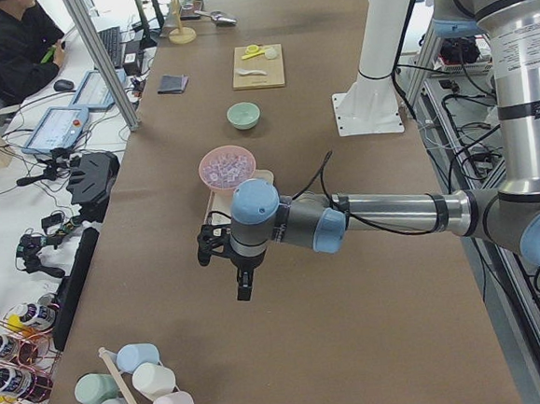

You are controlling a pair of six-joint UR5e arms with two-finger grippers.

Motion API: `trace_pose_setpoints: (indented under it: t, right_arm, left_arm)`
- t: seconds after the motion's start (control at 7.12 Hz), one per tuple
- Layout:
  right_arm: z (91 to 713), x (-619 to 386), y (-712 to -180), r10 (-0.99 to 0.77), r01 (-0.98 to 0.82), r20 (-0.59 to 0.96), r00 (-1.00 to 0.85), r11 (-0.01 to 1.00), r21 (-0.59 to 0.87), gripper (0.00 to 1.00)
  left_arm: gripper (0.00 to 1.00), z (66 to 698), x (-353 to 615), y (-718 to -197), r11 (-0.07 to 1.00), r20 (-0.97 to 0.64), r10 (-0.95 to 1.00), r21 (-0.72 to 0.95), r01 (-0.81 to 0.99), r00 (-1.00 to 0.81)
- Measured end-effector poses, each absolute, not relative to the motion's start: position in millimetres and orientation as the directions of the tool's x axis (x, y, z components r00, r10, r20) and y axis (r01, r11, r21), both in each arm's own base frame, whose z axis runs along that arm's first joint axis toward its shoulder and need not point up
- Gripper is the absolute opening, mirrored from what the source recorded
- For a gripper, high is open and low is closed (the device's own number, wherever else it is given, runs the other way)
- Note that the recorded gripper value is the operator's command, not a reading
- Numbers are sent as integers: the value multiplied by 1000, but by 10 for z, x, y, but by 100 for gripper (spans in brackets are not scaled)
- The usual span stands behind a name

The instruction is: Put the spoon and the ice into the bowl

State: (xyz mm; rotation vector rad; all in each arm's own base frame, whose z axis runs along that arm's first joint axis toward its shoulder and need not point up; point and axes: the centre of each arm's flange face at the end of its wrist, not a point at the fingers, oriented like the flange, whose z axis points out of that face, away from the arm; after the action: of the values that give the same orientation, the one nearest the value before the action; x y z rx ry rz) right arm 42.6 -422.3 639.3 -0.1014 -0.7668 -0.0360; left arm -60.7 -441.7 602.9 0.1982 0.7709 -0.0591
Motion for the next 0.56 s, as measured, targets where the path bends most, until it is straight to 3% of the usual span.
trace_pose_setpoints:
  t: [0.56]
  right_arm:
    - [6380,424,-4229,2,69,696,718,995,-75,100]
  left_arm:
    - [98,6024,-606,-4422,979,-698,20,158,126,716]
